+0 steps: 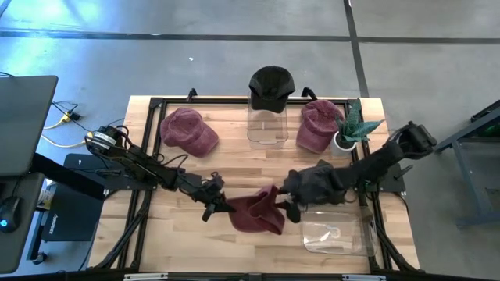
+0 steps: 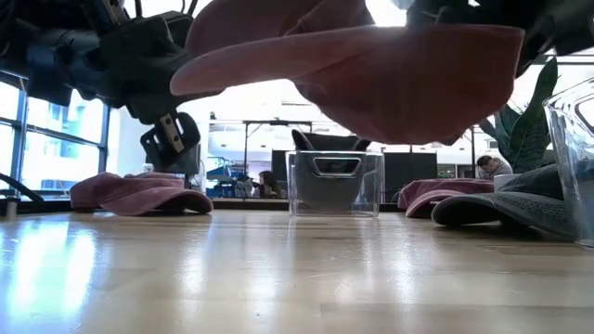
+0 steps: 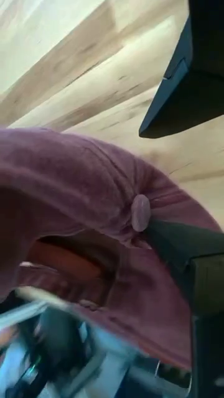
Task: Pick & Place hat
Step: Put the bottom red cap into the bottom transparent bin
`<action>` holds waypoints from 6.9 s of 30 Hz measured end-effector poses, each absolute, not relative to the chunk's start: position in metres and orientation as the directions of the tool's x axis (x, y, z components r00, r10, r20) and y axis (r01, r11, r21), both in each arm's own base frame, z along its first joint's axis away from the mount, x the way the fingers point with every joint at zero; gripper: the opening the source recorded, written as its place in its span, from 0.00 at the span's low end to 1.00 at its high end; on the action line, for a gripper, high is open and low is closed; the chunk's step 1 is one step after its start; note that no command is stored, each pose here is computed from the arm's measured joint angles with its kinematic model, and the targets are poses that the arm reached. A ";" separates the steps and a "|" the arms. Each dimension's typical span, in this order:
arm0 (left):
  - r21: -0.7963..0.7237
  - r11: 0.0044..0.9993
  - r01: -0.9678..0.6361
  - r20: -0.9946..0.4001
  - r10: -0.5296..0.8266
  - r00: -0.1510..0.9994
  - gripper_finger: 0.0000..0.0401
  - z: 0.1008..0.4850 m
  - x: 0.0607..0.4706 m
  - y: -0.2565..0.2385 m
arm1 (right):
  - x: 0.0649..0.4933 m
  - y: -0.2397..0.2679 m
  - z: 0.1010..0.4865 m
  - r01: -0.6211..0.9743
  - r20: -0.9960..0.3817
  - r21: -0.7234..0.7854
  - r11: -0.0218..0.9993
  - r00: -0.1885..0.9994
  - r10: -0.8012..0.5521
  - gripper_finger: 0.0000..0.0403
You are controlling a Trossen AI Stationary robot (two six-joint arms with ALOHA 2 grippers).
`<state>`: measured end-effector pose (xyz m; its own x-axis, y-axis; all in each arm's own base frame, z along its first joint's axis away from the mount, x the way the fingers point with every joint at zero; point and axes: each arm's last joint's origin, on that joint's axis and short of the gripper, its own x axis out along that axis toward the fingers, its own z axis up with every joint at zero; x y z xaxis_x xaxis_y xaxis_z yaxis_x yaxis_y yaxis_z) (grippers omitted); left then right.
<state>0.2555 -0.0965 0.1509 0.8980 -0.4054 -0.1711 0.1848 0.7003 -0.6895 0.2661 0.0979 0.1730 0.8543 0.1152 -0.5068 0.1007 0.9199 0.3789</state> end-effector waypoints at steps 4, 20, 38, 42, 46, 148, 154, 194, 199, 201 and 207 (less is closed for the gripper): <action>-0.690 0.700 0.186 -0.170 -0.406 0.898 0.00 0.151 0.256 -0.097 | 0.260 0.087 0.173 0.082 -0.529 0.453 0.888 0.826 0.194 0.52; -0.688 0.699 0.193 -0.161 -0.407 0.899 0.00 0.152 0.256 -0.097 | 0.227 0.100 0.206 0.166 -0.483 0.404 0.899 0.874 0.055 0.50; -0.684 0.704 0.189 -0.160 -0.398 0.903 0.00 0.152 0.256 -0.096 | 0.255 0.101 0.177 0.181 -0.460 0.307 0.934 0.888 -0.020 0.35; -0.684 0.705 0.187 -0.160 -0.394 0.905 0.00 0.152 0.256 -0.096 | 0.255 0.100 0.178 0.214 -0.453 0.280 0.936 0.889 -0.068 0.13; -0.679 0.716 0.162 -0.160 -0.359 0.919 0.00 0.152 0.256 -0.095 | 0.256 0.100 0.188 0.218 -0.453 0.289 0.932 0.889 -0.068 0.06; -0.261 0.919 0.295 -0.326 -0.372 0.869 0.38 0.159 0.276 -0.131 | 0.076 0.155 0.265 0.837 -0.816 -0.381 0.393 -0.504 0.282 0.21; -0.259 0.921 0.291 -0.326 -0.367 0.871 0.38 0.159 0.277 -0.131 | 0.074 0.153 0.269 0.826 -0.816 -0.393 0.405 -0.516 0.261 0.42; -0.255 0.926 0.278 -0.329 -0.353 0.876 0.38 0.158 0.277 -0.130 | 0.147 0.164 0.313 0.790 -0.849 0.521 0.324 0.442 0.289 0.06; -0.258 0.926 0.275 -0.332 -0.353 0.875 0.38 0.158 0.277 -0.130 | 0.145 0.165 0.325 0.756 -0.832 0.553 0.349 0.478 0.282 0.03; -0.258 0.926 0.275 -0.333 -0.352 0.875 0.38 0.158 0.276 -0.130 | 0.135 0.166 0.321 0.806 -0.877 0.472 0.358 0.387 0.286 0.04; -0.275 0.923 0.269 -0.333 -0.353 0.874 0.38 0.158 0.276 -0.130 | 0.108 0.168 0.295 0.928 -0.944 0.129 0.348 0.007 0.330 0.03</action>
